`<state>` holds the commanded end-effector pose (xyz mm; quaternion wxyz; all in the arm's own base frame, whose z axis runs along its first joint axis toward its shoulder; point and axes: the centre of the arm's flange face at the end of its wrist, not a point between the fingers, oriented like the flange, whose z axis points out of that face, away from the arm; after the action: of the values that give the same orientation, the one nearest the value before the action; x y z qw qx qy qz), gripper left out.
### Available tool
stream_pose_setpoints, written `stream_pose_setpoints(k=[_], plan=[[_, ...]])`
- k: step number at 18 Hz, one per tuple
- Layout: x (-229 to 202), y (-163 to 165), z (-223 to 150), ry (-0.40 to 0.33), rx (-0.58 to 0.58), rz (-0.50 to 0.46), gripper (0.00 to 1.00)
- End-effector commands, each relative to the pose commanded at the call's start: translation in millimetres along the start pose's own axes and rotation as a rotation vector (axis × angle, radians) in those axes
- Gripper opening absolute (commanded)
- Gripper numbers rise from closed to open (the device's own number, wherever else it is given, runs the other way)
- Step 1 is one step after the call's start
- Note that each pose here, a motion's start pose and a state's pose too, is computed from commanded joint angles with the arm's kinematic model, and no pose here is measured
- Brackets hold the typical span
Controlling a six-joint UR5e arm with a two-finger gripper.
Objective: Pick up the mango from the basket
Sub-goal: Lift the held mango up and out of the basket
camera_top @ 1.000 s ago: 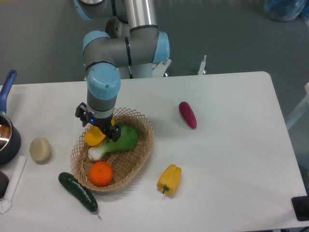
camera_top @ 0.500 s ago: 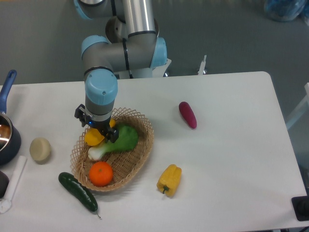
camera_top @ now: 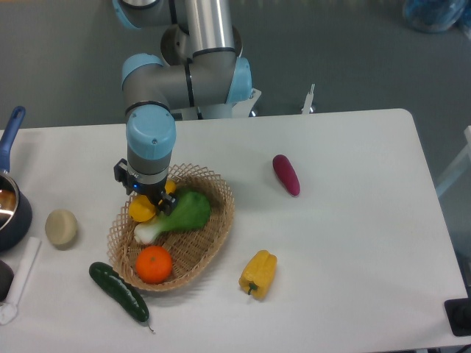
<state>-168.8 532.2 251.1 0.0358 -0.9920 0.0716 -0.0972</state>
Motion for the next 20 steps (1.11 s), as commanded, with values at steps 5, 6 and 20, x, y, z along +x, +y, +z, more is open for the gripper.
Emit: stream_pose_setpoints(k=[5,6,20], plan=[[-3.2,-1.4,-4.3,-0.011,0.003,0.011,0.4],[-3.9,-1.4,-6.0,-0.013,0.006,0.012,0.4],[-100.6,60.2,-177.0,-0.235,0.241,-0.12,0.4]])
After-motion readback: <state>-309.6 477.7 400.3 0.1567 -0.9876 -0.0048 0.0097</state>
